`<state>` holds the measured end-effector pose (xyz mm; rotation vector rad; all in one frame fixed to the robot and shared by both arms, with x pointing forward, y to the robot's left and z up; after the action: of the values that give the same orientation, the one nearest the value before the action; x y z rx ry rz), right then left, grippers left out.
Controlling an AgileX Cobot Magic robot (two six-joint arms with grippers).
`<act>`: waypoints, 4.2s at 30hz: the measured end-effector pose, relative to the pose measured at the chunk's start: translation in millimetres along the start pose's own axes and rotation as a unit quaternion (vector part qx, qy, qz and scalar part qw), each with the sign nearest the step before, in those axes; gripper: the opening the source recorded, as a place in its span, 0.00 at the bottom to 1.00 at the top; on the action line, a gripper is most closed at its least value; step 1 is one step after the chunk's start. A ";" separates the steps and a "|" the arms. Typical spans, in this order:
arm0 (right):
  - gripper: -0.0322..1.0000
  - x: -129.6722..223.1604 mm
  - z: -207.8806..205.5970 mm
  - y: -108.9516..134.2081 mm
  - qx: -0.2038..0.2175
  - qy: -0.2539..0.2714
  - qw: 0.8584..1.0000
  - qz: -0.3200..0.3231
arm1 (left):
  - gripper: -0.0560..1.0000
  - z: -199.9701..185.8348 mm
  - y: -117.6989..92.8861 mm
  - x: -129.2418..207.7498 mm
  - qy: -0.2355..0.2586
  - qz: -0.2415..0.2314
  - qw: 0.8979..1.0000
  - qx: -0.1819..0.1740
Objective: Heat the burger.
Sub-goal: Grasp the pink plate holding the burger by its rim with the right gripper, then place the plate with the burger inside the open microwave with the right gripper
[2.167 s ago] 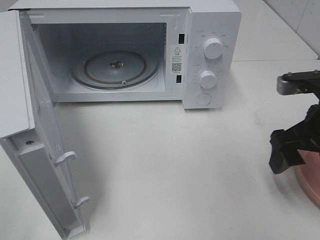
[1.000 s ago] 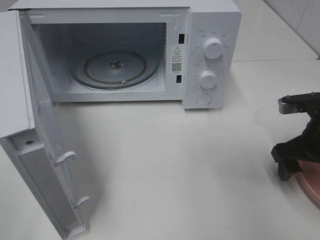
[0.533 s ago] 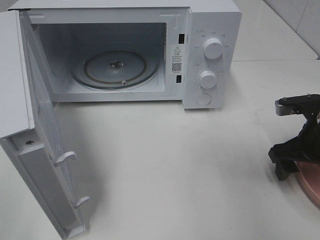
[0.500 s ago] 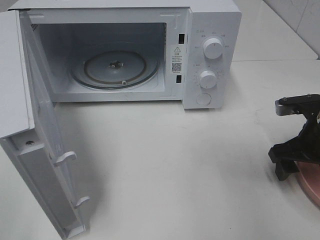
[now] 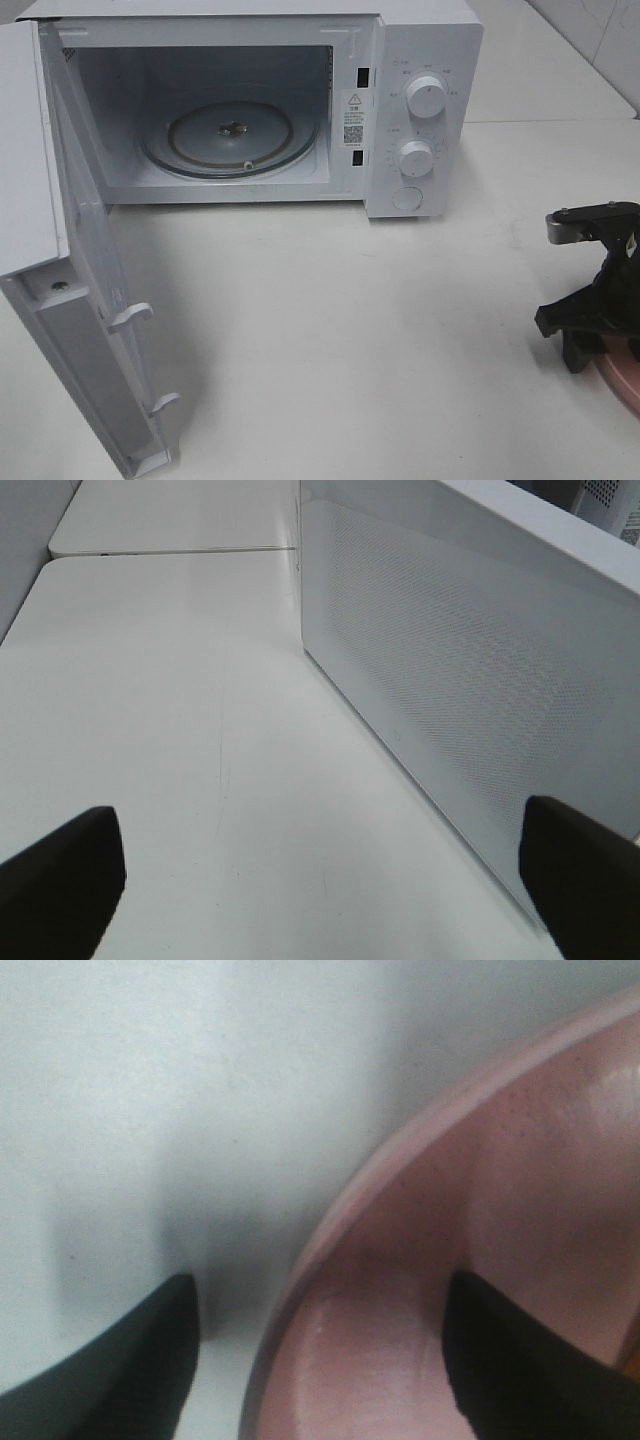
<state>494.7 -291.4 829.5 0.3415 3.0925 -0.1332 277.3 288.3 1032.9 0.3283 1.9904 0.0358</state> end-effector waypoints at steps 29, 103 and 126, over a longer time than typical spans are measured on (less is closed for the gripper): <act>0.08 8.3 -4.3 2.7 0.052 0.014 0.998 -0.014 | 1.00 0.0 -0.1 0.0 0.000 0.000 1.000 0.000; 0.06 118.2 -83.9 66.4 0.195 -0.154 0.923 -0.293 | 1.00 0.0 -0.1 0.0 0.000 0.000 1.000 0.000; 0.06 162.2 -88.9 93.4 0.183 -0.188 0.865 -0.428 | 1.00 0.0 -0.1 0.0 0.000 0.000 1.000 0.000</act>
<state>355.3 -157.7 904.4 -0.9589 2.5578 -0.7017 277.3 288.2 1032.9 0.3283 1.9903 0.0346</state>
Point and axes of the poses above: a point on each arm's last joint axis where the gripper is mounted, z pointing out along that axis toward the gripper, y along the wrist's bending axis when the last joint is at zero, x = y × z, the point moved 5 cm from there along z, pointing out along that axis toward the gripper, and after that the axes turned 13 degrees about z, right-handed, at the moved point
